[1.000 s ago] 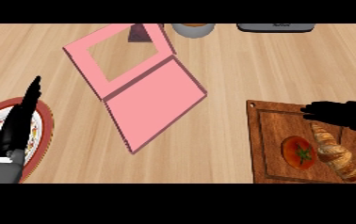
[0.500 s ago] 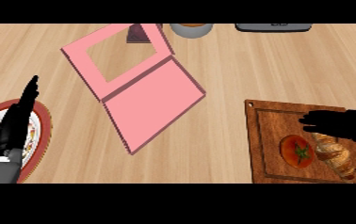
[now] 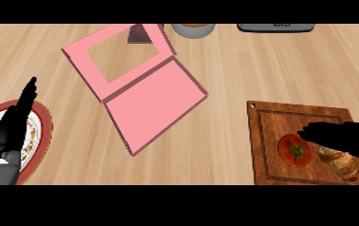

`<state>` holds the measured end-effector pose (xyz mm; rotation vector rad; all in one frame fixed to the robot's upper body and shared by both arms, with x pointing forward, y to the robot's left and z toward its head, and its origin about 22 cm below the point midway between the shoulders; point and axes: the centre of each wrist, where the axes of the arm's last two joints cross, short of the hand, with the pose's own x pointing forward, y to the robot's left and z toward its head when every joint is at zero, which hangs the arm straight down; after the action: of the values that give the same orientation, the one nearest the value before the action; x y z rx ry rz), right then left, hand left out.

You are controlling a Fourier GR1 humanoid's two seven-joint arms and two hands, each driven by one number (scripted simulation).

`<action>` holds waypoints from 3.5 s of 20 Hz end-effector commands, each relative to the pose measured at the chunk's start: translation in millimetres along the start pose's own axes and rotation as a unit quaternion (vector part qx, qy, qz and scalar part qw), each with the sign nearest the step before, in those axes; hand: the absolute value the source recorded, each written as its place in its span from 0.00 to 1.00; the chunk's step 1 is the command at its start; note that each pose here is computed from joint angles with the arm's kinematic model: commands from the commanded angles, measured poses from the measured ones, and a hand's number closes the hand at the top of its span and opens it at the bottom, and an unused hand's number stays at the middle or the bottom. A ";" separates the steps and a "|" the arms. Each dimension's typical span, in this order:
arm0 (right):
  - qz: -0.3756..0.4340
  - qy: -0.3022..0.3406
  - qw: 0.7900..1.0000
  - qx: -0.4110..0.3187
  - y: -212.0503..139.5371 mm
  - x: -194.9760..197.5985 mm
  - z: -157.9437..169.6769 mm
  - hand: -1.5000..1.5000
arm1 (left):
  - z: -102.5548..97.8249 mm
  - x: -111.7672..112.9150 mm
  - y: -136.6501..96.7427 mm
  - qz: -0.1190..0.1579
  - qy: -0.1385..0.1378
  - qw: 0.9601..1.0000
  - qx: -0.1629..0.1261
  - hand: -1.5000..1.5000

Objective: Pick the croissant from the cutting board and place it in the cardboard box

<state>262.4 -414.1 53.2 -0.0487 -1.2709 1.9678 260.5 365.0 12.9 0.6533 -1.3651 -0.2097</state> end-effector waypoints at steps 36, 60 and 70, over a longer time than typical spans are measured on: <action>0.035 0.265 0.827 -0.495 -124.7 212.8 -108.8 1.00 | 6.4 -7.8 -8.2 0.003 0.006 1.000 -0.003 0.50; -0.180 0.226 0.823 -0.490 -260.9 250.1 -275.8 1.00 | -4.2 -2.2 -16.7 -0.003 -0.007 1.000 -0.012 0.50; -0.229 0.308 0.795 -0.471 -258.3 196.4 -318.7 0.00 | -13.2 27.4 -32.9 -0.002 -0.021 0.999 -0.037 0.50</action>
<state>393.4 6.9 174.1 -0.7606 -1.5535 0.7056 280.4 341.7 21.2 0.6012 -1.4002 -0.2628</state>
